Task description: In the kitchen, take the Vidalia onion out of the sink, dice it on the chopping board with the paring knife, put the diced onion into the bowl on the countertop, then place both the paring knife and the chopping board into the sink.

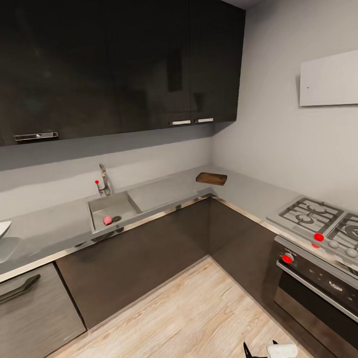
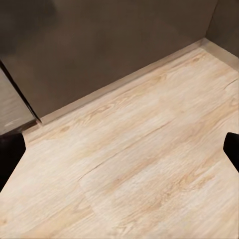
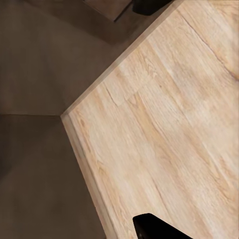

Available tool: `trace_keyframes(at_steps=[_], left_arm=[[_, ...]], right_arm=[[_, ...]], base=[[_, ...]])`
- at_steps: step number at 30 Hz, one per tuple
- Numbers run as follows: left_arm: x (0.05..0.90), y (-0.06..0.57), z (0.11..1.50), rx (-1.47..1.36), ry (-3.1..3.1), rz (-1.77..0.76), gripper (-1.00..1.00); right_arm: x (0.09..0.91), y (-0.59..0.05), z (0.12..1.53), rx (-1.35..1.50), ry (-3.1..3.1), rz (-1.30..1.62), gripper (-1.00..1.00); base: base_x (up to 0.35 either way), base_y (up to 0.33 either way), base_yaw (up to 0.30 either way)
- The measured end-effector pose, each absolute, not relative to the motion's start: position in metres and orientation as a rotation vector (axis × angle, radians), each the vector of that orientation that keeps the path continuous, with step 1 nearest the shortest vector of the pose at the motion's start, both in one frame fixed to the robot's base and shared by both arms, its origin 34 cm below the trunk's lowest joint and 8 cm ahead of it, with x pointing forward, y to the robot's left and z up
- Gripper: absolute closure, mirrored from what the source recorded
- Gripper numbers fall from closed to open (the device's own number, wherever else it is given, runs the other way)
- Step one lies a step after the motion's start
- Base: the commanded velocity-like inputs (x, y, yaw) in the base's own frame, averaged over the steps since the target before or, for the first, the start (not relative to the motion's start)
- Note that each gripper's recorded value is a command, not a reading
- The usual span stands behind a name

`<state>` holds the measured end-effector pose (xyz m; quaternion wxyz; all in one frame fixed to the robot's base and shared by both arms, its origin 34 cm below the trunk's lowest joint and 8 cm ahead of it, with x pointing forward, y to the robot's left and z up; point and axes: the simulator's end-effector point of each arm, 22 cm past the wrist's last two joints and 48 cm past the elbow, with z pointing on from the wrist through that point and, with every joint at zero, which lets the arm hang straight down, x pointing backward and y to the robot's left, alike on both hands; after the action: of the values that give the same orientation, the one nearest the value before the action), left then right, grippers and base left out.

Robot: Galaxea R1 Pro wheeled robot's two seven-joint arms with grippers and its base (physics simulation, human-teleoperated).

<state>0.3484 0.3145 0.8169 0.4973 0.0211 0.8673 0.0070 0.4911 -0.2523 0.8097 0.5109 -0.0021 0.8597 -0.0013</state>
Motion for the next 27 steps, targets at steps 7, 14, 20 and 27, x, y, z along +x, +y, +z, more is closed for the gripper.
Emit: trace_keyframes(at_steps=[7,14,20,27], left_arm=[[0.347,0.313,0.815,0.053,2.106,0.012,-1.0],[0.34,0.313,0.807,0.049,2.127,0.011,-1.0],[0.326,0.314,0.793,0.037,2.17,0.011,-1.0],[0.311,0.289,0.777,-0.021,2.211,-0.027,-1.0]], right_arm=[[0.49,-0.254,0.809,-0.006,2.072,-0.004,-1.0],[0.49,-0.255,0.809,-0.005,2.069,-0.006,-1.0],[0.49,-0.254,0.809,-0.005,2.068,-0.005,-1.0],[0.488,-0.253,0.806,-0.005,2.077,-0.003,-1.0]], base=[[0.0,0.0,0.0],[0.0,0.0,0.0],[0.0,0.0,0.0],[0.0,0.0,0.0]])
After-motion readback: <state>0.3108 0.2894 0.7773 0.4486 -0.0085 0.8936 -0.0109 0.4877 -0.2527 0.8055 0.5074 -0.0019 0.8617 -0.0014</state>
